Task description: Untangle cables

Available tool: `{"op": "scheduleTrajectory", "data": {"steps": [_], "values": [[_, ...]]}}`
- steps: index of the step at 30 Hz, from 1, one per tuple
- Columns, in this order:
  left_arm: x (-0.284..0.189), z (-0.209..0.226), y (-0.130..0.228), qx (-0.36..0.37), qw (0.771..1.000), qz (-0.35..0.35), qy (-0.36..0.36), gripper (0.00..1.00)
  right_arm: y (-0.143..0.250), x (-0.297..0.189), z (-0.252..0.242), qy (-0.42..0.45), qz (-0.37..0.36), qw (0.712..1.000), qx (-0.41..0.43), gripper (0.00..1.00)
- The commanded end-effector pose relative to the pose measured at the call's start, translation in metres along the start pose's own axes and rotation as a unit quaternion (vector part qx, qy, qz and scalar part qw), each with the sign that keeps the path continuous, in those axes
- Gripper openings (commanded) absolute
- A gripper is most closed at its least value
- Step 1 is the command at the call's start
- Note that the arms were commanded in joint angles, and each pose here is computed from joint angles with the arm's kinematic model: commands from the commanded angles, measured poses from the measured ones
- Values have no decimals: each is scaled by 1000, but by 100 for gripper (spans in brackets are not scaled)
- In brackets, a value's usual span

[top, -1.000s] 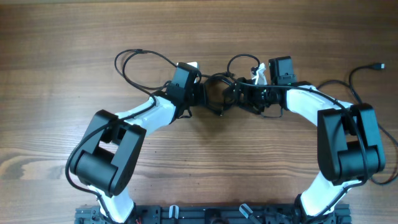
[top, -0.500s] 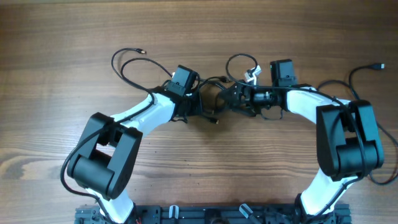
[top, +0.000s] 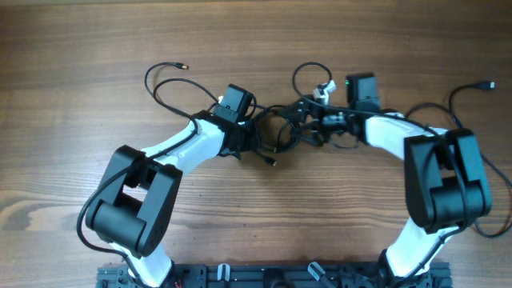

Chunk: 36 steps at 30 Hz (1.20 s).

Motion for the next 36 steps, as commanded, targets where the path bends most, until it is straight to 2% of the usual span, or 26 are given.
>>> {"op": "scheduleTrajectory", "data": {"steps": [1, 4, 7, 8, 10, 11, 12, 15, 16, 17, 20, 24, 32, 34, 36], "values": [[21, 32, 28, -21, 998, 43, -52, 7, -17, 23, -16, 79, -83, 991, 67, 86], [21, 35, 31, -22, 997, 49, -57, 4, -31, 23, -32, 137, -149, 977, 73, 79], [21, 36, 32, -22, 997, 50, -61, 4, -31, 24, -30, 137, -146, 979, 49, 74], [21, 36, 32, -22, 997, 50, -60, 4, -32, 24, -28, 136, -145, 980, 31, 69], [21, 36, 31, -23, 997, 48, -59, 4, -32, 26, -21, 121, -135, 983, -6, 44], [21, 35, 30, -26, 997, 47, -58, 4, -31, 27, -8, 91, -118, 988, -46, 19], [21, 35, 30, -32, 997, 47, -58, 4, -29, 25, 6, 51, -98, 991, -77, 10], [21, 36, 31, -34, 996, 46, -62, 4, -21, -2, 59, -111, -28, 980, -161, 7], [20, 40, 31, -36, 996, 46, -71, 4, -13, -41, 86, -203, 20, 954, -218, 4], [20, 41, 32, -36, 995, 46, -75, 4, -9, -56, 91, -223, 39, 946, -230, 4], [19, 48, 30, -59, 993, 35, -95, 4, -2, -84, 90, -246, 75, 932, -255, 4], [17, 58, 27, -83, 990, 30, -113, 4, -6, -95, 76, -242, 54, 938, -241, 4], [-6, 125, 27, -166, 965, 68, -189, 4, -9, -101, 69, -240, 44, 941, -233, 4], [-9, 130, 29, -178, 964, 89, -177, 6, -7, -99, 70, -240, 47, 941, -234, 4], [-14, 106, 25, -120, 980, 130, -92, 19, -7, -99, 70, -240, 46, 941, -234, 4]]}}
Point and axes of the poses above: each gripper's point midway between its finger pads, its own x axis out along the fingers, its own z axis along the line the jaws close on, y = z × x, the point moved 1 cm from there along -x, back along the fingers, and after that the axes turned 5 degrees about -x, right-handed, at the moved point
